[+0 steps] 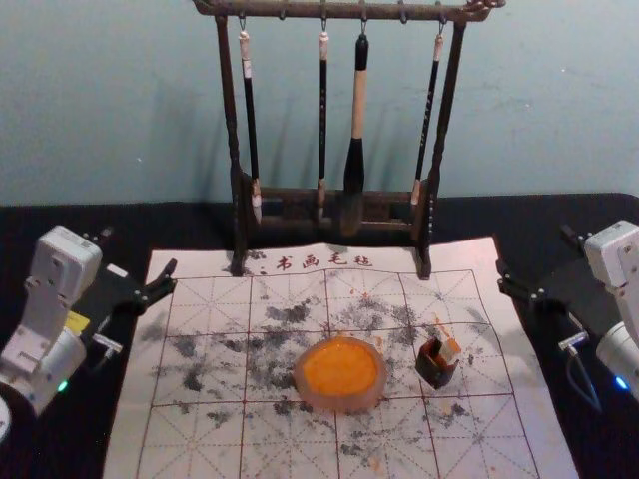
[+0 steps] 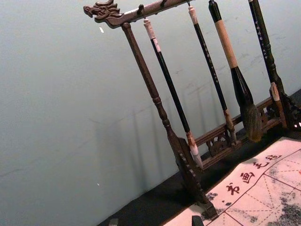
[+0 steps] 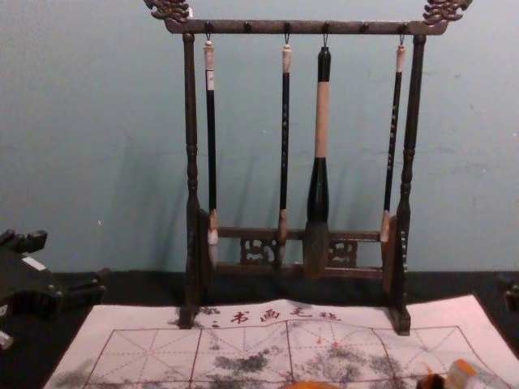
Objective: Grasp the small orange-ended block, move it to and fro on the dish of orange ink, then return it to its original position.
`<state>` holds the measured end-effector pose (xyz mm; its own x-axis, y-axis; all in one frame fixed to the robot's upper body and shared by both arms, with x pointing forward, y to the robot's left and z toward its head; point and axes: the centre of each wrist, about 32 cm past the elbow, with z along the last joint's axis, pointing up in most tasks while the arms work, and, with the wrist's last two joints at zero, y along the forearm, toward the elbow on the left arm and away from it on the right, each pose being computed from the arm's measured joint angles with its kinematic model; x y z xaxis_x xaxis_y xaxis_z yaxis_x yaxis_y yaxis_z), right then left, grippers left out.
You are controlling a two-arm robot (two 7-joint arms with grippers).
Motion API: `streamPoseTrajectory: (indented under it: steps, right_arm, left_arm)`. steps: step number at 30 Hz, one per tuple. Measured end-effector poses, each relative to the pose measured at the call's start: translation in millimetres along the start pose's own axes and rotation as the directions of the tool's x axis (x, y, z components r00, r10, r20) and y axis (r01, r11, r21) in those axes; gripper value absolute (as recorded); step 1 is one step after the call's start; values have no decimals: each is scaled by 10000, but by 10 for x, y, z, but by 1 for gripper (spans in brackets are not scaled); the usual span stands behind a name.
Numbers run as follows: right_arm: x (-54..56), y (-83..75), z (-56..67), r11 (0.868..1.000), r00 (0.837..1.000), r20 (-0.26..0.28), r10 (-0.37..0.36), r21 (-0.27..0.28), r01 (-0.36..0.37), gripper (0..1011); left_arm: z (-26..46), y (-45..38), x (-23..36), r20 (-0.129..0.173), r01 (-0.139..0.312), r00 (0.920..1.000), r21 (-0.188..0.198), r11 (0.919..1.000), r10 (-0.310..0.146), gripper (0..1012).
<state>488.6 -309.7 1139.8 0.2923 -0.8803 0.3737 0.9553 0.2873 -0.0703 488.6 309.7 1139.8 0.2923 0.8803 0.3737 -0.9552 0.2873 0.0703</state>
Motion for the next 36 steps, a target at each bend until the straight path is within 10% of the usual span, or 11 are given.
streamPoseTrajectory:
  steps: [21, 36]
  right_arm:
    - [3, -42, 0, 10000, 9999, -56, 84, 4, -84, 1002]
    - [-10, -791, -15, 9745, 9721, -1172, 2033, -720, -2124, 1002]
  left_arm:
    - [0, 0, 0, 0, 0, 10000, 0, 10000, 0, 1010]
    - [0, 0, 0, 0, 0, 10000, 0, 10000, 0, 1010]
